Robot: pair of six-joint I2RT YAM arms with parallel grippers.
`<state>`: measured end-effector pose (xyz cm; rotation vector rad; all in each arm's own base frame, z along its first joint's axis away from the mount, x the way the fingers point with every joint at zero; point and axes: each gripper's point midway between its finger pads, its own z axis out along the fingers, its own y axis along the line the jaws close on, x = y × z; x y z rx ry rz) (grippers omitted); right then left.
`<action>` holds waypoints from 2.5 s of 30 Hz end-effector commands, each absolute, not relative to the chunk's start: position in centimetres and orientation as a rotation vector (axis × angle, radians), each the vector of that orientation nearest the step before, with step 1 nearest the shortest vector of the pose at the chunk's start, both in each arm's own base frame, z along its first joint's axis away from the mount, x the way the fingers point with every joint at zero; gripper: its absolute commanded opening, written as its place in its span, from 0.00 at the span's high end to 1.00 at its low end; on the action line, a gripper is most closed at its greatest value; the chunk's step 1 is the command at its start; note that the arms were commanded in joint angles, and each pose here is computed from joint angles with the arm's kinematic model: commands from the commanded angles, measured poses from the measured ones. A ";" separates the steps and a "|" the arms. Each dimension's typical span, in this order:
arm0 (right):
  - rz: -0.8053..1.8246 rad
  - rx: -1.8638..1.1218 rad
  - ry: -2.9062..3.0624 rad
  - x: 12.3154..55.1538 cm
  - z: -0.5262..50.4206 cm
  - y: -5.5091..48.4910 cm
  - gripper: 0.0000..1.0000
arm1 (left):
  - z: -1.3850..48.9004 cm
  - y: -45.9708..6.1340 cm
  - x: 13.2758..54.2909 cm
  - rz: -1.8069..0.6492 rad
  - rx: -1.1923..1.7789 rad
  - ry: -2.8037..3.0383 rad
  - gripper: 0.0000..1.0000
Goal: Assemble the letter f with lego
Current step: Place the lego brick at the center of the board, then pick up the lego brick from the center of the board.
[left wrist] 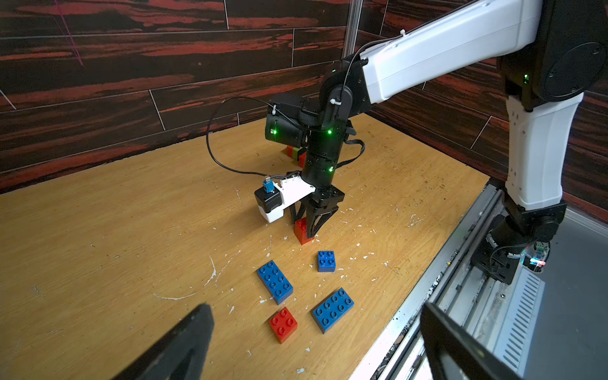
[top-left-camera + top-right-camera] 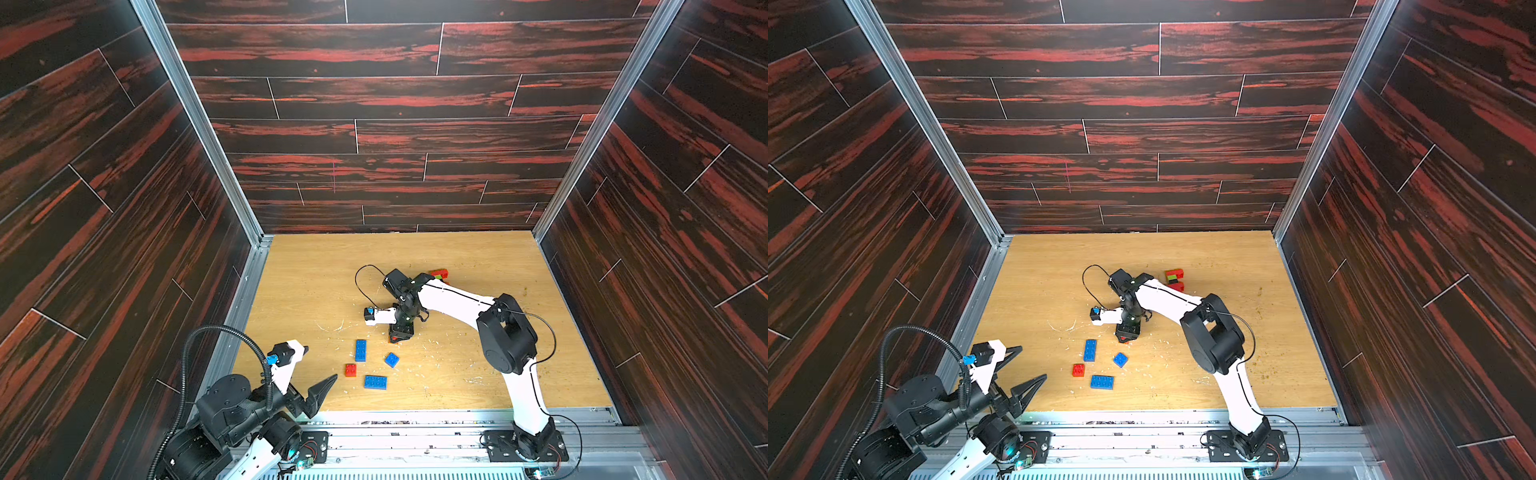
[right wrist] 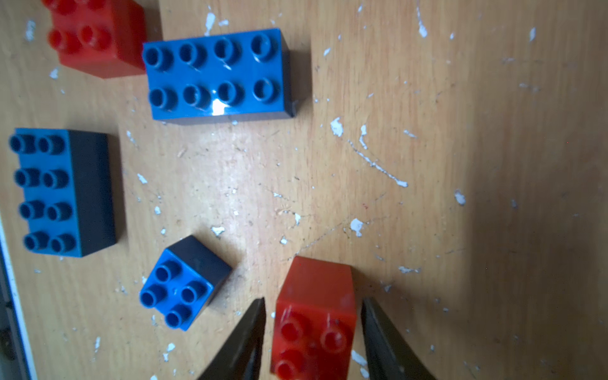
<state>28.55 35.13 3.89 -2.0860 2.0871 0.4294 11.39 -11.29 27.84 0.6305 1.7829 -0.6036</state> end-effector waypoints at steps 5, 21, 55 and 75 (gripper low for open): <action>0.384 -2.031 2.123 29.3 5.9 35.0 0.49 | 28.1 -11.4 11.3 -0.611 0.638 1.774 0.00; 0.461 -1.764 2.236 25.9 12.0 36.3 0.48 | 28.1 -11.4 11.3 -0.611 0.640 1.771 0.00; 0.365 -2.145 2.097 14.0 4.2 39.9 0.47 | 28.1 -11.5 11.3 -0.612 0.642 1.774 0.00; 0.318 -2.177 2.152 13.7 1.7 39.8 0.47 | 28.1 -11.5 11.3 -0.614 0.643 1.778 0.00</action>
